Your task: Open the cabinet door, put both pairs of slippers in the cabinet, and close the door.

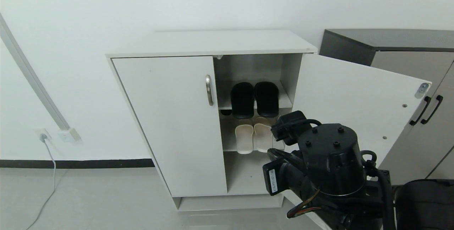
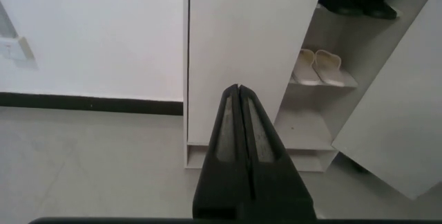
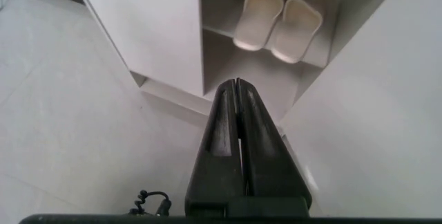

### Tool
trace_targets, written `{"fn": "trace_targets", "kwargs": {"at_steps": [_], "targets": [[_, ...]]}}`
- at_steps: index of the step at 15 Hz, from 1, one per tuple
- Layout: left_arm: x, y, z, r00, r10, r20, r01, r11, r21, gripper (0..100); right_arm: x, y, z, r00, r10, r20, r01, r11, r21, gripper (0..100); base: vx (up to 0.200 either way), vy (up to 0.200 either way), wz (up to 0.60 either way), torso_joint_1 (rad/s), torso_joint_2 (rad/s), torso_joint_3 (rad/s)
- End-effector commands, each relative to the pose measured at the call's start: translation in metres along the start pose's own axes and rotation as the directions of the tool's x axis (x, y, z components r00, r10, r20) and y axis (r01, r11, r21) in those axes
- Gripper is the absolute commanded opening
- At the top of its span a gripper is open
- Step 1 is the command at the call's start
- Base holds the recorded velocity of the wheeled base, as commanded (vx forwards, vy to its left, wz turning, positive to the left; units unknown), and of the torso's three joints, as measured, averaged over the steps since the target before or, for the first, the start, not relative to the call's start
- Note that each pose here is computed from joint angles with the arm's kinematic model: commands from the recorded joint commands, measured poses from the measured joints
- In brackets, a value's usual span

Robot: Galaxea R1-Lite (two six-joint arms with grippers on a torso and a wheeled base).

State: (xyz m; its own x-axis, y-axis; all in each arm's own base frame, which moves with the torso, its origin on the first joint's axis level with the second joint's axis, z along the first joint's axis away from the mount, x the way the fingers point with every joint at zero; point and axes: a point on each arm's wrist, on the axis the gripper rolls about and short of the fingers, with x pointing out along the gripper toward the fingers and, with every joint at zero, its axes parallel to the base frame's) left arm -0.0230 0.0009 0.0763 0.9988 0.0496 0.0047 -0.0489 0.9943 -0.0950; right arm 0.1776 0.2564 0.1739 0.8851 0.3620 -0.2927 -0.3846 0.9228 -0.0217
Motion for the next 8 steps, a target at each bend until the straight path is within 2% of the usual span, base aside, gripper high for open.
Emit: {"fn": "trace_targets", "kwargs": {"at_steps": [1,8], "targets": [[0.0000,0.0000,-0.0001,1.000,0.000,0.000,0.000,1.000,0.000,0,0.0008,-0.0002,-0.0005,1.000,-0.002,-0.001,0.002,1.000,0.000,0,0.000,0.000,0.00,0.119,-0.47,-0.344],[0.0000,0.0000,-0.0001,1.000,0.000,0.000,0.000,1.000,0.000,0,0.0008,-0.0003,-0.0011,1.000,-0.004,-0.004,0.004,1.000,-0.003,0,0.000,0.000,0.00,0.150,-0.47,-0.327]]}}
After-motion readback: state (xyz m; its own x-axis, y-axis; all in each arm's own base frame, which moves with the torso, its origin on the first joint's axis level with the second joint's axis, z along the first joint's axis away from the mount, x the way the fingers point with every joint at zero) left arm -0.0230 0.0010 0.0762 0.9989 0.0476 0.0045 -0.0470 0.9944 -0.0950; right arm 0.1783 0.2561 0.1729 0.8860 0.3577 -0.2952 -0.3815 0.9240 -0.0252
